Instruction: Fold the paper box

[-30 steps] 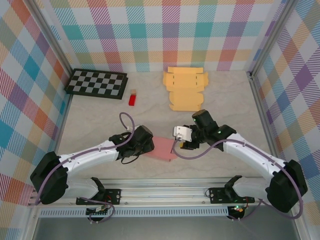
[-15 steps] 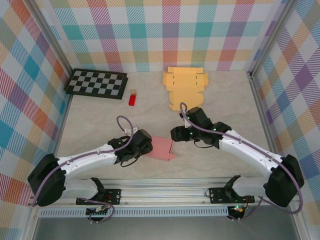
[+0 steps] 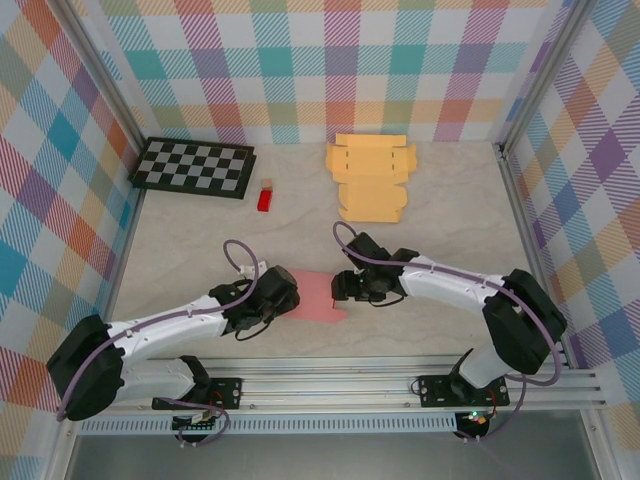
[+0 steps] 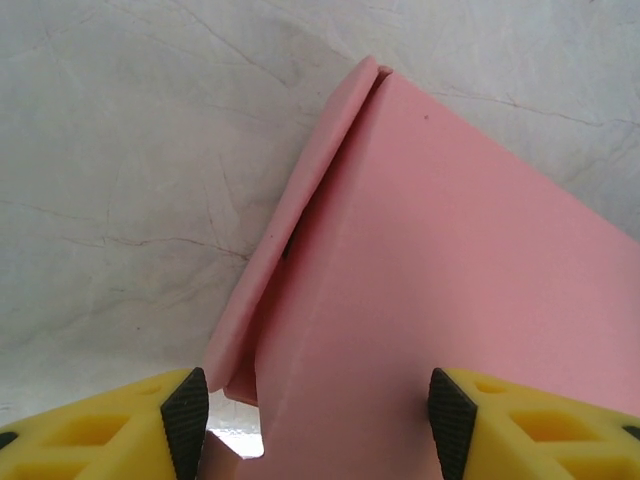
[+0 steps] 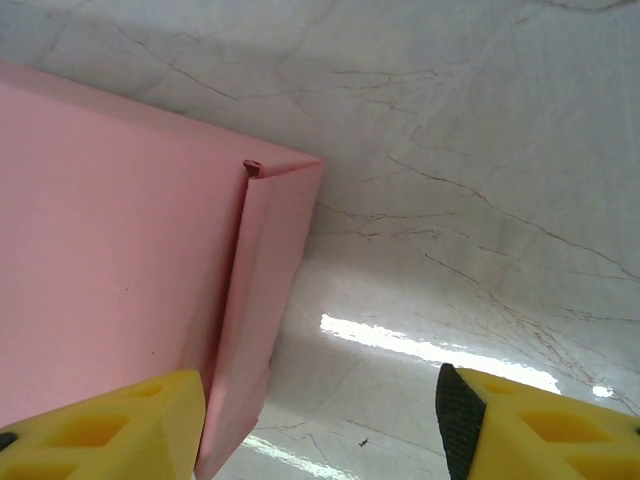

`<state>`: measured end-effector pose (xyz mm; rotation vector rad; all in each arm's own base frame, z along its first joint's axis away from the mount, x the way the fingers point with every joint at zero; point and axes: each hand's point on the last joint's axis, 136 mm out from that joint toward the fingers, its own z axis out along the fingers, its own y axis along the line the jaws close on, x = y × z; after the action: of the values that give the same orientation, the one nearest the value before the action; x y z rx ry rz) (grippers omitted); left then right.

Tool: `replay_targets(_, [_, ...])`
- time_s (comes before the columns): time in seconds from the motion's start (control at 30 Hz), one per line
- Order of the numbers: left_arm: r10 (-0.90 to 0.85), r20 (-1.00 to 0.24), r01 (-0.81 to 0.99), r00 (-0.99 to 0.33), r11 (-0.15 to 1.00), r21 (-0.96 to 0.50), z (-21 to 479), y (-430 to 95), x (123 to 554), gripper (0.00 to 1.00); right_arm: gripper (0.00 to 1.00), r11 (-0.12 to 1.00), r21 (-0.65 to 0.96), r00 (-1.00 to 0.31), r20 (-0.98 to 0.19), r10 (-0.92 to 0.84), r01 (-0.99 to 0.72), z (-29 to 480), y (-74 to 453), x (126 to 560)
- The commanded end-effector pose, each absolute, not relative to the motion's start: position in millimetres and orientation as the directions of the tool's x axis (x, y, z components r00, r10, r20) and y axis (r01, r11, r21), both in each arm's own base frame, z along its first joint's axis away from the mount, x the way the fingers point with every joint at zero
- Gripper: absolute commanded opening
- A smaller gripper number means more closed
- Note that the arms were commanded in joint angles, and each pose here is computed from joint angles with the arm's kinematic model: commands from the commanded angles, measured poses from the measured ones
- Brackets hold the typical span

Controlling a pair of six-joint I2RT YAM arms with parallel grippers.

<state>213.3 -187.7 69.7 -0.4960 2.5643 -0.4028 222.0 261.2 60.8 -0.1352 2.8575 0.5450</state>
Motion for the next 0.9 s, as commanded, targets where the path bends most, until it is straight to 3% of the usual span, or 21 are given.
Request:
replay_targets(0.0, [-0.428,-0.357,-0.299,-0.83,0.882,-0.363,49.3,-192.1,205.1,0.63,0.64,0.928,0.347,-0.967,-0.25,-0.048,-0.136,60.0,264.7,224.9])
replay_targets(0.23, [-0.444,-0.374,-0.328,-0.814,0.883,-0.335,41.4,-196.2,219.9,0.65,0.64,0.942,0.292,-0.95,-0.305,-0.07,-0.163,80.0,258.5,236.8])
replay_targets(0.47, [-0.506,-0.35,-0.374,-0.788,0.846,-0.38,36.9,-207.0,240.7,0.65,0.62,0.922,0.345,-0.949,-0.308,-0.063,-0.173,100.0,267.4,237.4])
replay_targets(0.73, [-0.442,-0.384,-0.3,-0.81,0.877,-0.375,53.9,-222.6,255.6,0.65,0.43,0.931,0.324,-0.963,-0.257,-0.086,-0.17,55.0,264.8,268.1])
replay_targets(0.87, [-0.374,-0.39,-0.236,-0.841,0.904,-0.357,65.3,-222.5,256.9,0.65,0.39,0.924,0.325,-0.96,-0.253,-0.123,-0.204,43.1,268.9,279.2])
